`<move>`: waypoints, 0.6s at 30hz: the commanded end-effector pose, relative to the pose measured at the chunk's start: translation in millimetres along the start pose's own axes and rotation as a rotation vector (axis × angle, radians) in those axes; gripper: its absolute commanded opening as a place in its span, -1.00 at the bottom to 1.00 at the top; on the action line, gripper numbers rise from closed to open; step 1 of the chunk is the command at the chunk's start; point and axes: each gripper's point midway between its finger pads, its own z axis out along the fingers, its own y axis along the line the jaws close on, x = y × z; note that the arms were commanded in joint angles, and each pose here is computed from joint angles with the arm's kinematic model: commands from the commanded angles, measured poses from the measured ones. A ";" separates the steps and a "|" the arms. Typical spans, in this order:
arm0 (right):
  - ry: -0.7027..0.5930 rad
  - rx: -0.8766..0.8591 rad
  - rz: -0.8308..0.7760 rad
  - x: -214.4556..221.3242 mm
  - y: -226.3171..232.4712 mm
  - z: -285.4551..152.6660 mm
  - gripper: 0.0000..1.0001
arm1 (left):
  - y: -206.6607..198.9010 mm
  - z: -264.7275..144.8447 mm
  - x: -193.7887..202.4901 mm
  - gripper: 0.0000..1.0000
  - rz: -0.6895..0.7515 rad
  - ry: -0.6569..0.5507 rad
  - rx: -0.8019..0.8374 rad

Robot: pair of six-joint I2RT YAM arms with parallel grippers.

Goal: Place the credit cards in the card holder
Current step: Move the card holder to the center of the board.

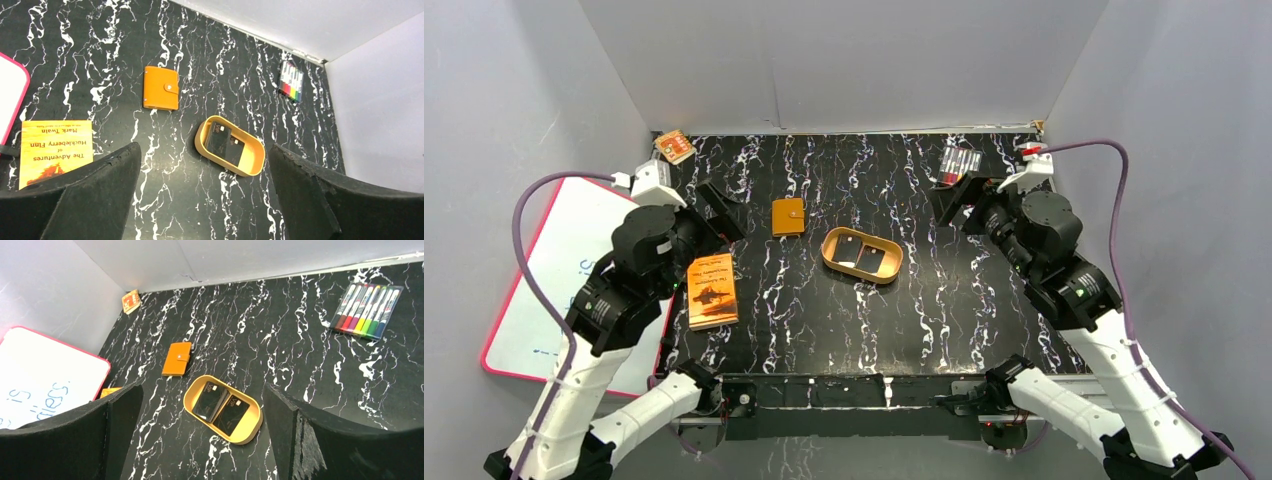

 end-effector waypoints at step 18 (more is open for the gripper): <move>0.025 0.033 0.006 2.9 -0.9 16.4 0.97 | 7.3 -13.0 -0.3 0.92 0.022 -0.064 0.050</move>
